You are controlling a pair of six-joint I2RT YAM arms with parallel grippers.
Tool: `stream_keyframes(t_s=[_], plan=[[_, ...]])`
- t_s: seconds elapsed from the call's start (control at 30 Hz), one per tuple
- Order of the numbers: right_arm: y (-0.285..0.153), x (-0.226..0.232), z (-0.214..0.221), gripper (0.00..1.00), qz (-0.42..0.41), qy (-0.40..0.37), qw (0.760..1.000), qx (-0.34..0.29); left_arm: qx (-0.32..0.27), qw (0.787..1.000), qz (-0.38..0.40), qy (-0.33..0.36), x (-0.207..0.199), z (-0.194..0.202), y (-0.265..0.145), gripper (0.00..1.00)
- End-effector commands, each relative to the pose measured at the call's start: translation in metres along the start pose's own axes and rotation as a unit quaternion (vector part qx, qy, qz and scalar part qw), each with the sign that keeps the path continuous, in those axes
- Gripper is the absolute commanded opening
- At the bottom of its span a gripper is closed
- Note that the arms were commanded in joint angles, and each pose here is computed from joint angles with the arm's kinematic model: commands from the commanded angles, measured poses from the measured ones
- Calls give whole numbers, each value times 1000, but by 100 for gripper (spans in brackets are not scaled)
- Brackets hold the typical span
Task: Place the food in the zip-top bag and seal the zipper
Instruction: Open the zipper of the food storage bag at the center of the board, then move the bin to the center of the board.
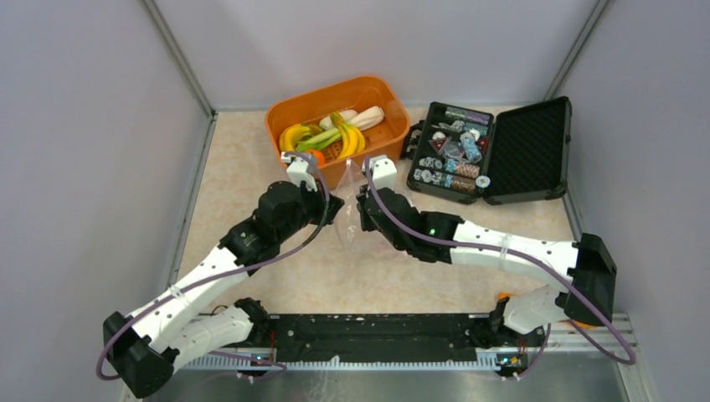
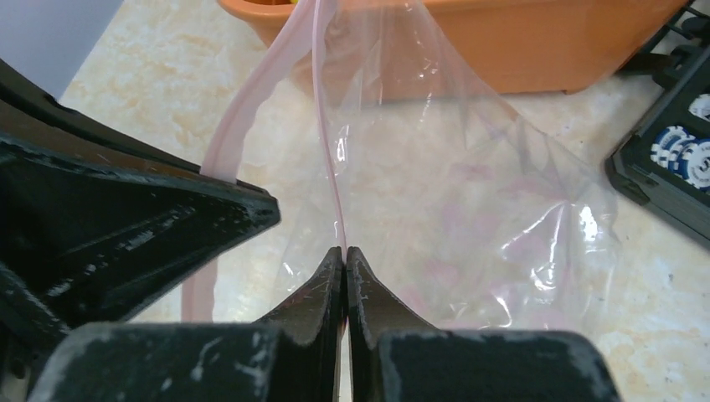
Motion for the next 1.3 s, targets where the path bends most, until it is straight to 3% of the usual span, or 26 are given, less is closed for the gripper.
stream_keyframes(t_s=[0.0,0.13,0.2,0.33,0.47,0.57,0.63,0.8,1.0,1.27], plan=[[-15,-8,-14,0,10,7,1000,-27,-42,999,-5,28,-6,-30,-4,9],[-24,-10,-25,0,1,18,999,-47,-41,998,1,53,-8,-34,-3,41],[-28,-17,-28,0,17,15,998,-54,-42,997,9,68,-11,-38,-4,71],[-38,-42,-31,0,63,15,996,-64,-61,992,-19,110,-7,-61,-18,97],[-49,-61,-28,0,73,39,994,-68,-96,977,-82,174,13,-92,-31,99],[-58,-69,-27,0,74,54,993,-74,-80,976,-62,193,30,-104,-14,99],[-63,-70,-28,0,67,62,993,-77,-66,982,-43,170,42,-115,6,99],[-71,-67,-29,0,42,70,994,-77,-60,988,-79,119,83,-144,56,99],[-75,-63,-29,0,21,80,994,-76,50,988,-2,147,93,-122,118,99],[-81,-72,-37,0,37,74,992,-93,174,980,9,98,114,-59,131,99]])
Point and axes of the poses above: each gripper's point midway between its finger pads, its own y axis out along the fingers, its own x axis along the line the jaws close on, z = x × y, the point moved 2 cm from there along -y, back along the fingers, and after that the axes turned 4 degrees about y, right-handed, at the moved point
